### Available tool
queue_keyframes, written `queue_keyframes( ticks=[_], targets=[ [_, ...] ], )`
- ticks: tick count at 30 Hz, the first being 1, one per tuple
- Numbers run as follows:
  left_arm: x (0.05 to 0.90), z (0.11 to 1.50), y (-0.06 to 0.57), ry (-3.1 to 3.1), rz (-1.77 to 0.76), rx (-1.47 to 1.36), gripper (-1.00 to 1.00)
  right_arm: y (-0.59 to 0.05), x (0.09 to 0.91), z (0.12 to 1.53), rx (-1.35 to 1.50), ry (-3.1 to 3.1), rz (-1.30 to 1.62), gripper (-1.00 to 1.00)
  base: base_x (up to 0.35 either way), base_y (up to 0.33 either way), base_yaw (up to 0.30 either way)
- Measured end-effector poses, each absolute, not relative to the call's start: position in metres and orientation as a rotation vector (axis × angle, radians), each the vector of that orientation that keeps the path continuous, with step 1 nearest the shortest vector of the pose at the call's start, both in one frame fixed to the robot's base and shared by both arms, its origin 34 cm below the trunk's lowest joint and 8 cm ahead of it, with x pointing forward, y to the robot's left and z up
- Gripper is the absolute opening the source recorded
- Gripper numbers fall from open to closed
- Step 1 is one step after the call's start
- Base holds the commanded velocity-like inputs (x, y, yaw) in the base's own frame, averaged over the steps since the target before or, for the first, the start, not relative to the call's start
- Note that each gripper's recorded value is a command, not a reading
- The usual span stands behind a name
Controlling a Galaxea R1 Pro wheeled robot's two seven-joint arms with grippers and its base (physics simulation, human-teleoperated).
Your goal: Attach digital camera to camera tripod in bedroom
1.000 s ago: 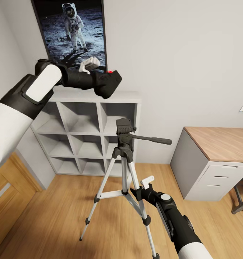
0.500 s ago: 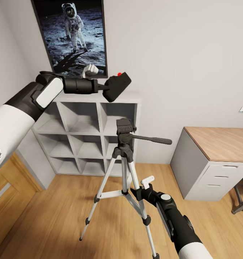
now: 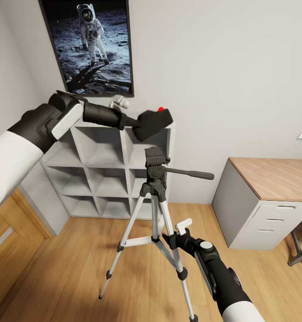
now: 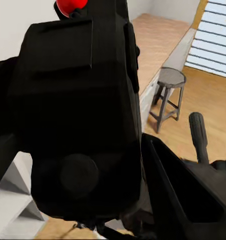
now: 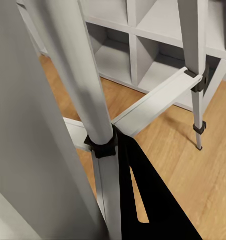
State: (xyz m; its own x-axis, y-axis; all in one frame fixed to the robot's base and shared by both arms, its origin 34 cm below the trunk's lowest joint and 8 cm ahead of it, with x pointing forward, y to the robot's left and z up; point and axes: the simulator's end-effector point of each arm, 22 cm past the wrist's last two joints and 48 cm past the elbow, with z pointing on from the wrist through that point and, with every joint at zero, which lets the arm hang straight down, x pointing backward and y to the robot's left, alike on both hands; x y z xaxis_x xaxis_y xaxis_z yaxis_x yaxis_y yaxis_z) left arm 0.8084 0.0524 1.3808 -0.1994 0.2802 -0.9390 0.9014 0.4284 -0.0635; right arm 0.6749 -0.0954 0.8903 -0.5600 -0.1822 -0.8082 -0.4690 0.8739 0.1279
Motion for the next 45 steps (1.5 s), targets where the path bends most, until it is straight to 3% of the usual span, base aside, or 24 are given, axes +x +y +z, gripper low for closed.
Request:
queue_keyframes(
  ticks=[7, 23, 45],
  targets=[
    [0.783, 1.351, 0.059, 1.737, -0.675, 1.306, -1.00, -0.096, 0.675, 0.890, -0.468, 2.164, 0.416, -1.00, 0.000, 0.000, 0.000],
    [0.766, 1.423, 0.064, 1.669, -0.742, 1.198, -1.00, -0.096, 0.675, 0.890, -0.466, 2.165, 0.416, -1.00, 0.000, 0.000, 0.000],
    [0.759, 1.424, 0.074, 1.793, -0.580, 1.174, -1.00, -0.096, 0.675, 0.890, -0.463, 2.165, 0.416, -1.00, 0.000, 0.000, 0.000]
  ],
)
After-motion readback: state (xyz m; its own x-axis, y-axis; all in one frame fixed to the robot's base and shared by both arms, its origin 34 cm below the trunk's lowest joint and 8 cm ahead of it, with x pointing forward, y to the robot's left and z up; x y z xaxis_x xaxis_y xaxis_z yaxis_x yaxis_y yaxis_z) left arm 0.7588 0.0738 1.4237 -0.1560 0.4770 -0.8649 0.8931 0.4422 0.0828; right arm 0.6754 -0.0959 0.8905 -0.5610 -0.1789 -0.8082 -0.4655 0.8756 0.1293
